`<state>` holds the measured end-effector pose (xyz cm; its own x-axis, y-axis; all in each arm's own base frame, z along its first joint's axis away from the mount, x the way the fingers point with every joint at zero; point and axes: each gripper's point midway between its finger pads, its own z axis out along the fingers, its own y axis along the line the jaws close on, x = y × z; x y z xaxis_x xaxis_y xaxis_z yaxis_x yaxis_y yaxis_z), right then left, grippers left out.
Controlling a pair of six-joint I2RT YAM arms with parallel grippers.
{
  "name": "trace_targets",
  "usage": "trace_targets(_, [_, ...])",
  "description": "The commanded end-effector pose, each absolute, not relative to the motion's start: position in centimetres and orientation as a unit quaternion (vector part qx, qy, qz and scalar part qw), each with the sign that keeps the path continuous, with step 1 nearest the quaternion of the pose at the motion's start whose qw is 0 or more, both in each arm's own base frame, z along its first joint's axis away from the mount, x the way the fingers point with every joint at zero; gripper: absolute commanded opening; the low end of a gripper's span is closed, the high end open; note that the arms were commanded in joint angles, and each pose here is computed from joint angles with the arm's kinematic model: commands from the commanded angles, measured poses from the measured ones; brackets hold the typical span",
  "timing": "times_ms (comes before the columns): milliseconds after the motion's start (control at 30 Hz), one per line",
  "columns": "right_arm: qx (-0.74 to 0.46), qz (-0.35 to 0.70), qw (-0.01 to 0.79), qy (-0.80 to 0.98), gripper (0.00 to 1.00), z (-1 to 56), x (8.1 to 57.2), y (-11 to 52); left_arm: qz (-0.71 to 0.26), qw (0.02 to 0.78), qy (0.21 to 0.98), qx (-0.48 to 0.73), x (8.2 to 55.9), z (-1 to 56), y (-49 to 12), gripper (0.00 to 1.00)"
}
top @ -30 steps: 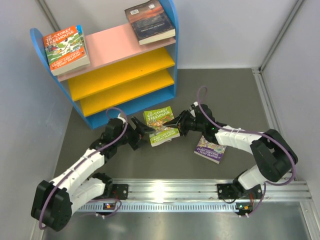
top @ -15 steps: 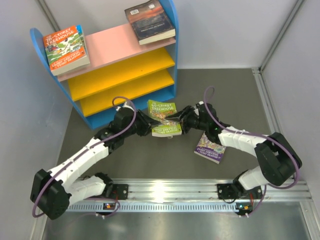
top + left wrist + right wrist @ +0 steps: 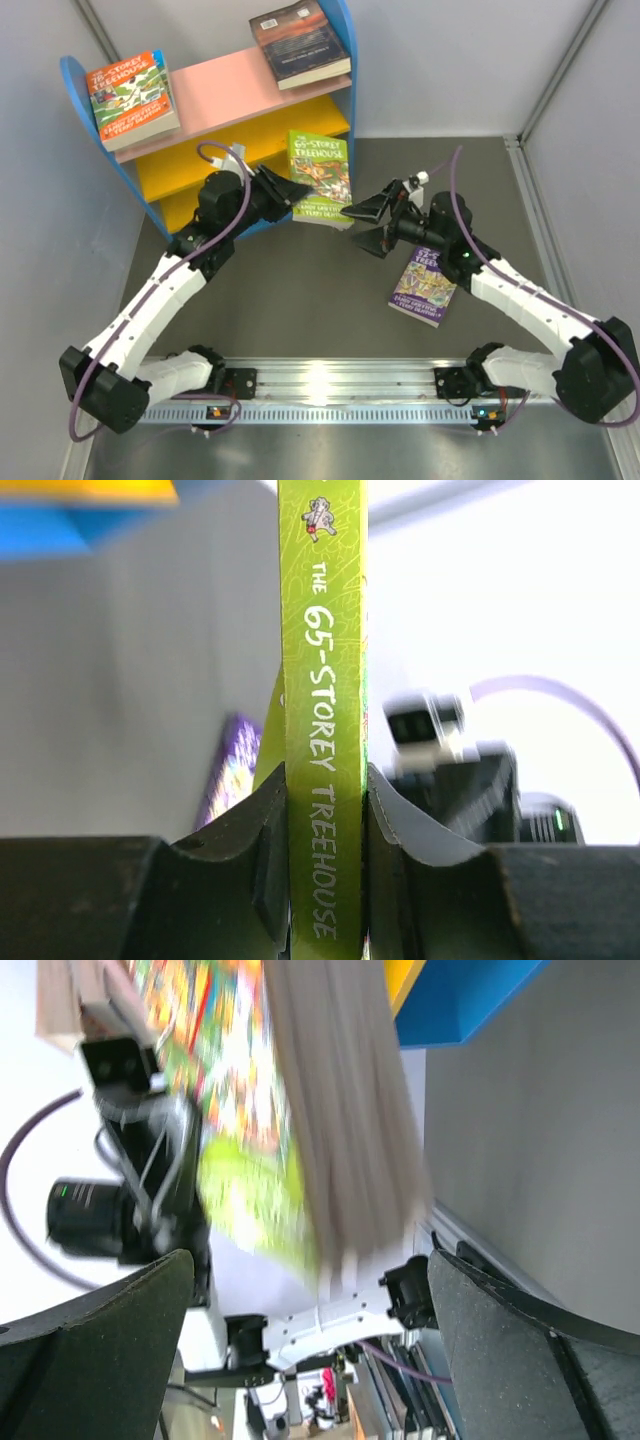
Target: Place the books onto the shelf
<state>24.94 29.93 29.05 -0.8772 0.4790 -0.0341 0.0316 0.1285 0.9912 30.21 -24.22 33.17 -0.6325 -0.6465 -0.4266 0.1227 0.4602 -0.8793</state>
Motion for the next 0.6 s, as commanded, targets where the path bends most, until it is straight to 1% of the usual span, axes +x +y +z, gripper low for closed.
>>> trace_targets(0, [0.148, 0.647, 0.181, 0.726, 1.00, 30.4, 23.4, 28.8, -0.516, 0.481, 0.685, -0.182, 32.8, 38.9, -21.5, 0.00])
trace_targets(67, [0.152, 0.645, 0.182, 0.726, 1.00, 30.0, 22.9, 28.2, -0.537, 0.509, 0.645, -0.193, 33.3, 40.7, -19.9, 0.00])
trace_targets(100, [0.152, 0.644, 0.183, 0.727, 1.00, 29.8, 22.8, 28.0, -0.544, 0.502, 0.639, -0.209, 33.6, 39.9, -19.5, 0.00])
trace_targets(233, [0.157, 0.640, 0.181, 0.730, 1.00, 29.0, 22.0, 27.3, -0.568, 0.514, 0.600, -0.229, 34.6, 40.3, -17.8, 0.00])
trace_targets(433, [0.164, 0.636, 0.180, 0.733, 1.00, 28.2, 20.8, 26.5, -0.565, 0.529, 0.572, -0.270, 36.2, 40.2, -15.1, 0.00])
trace_targets(567, [0.167, 0.631, 0.181, 0.735, 1.00, 27.7, 20.5, 26.2, -0.545, 0.526, 0.575, -0.308, 36.8, 39.5, -13.7, 0.00])
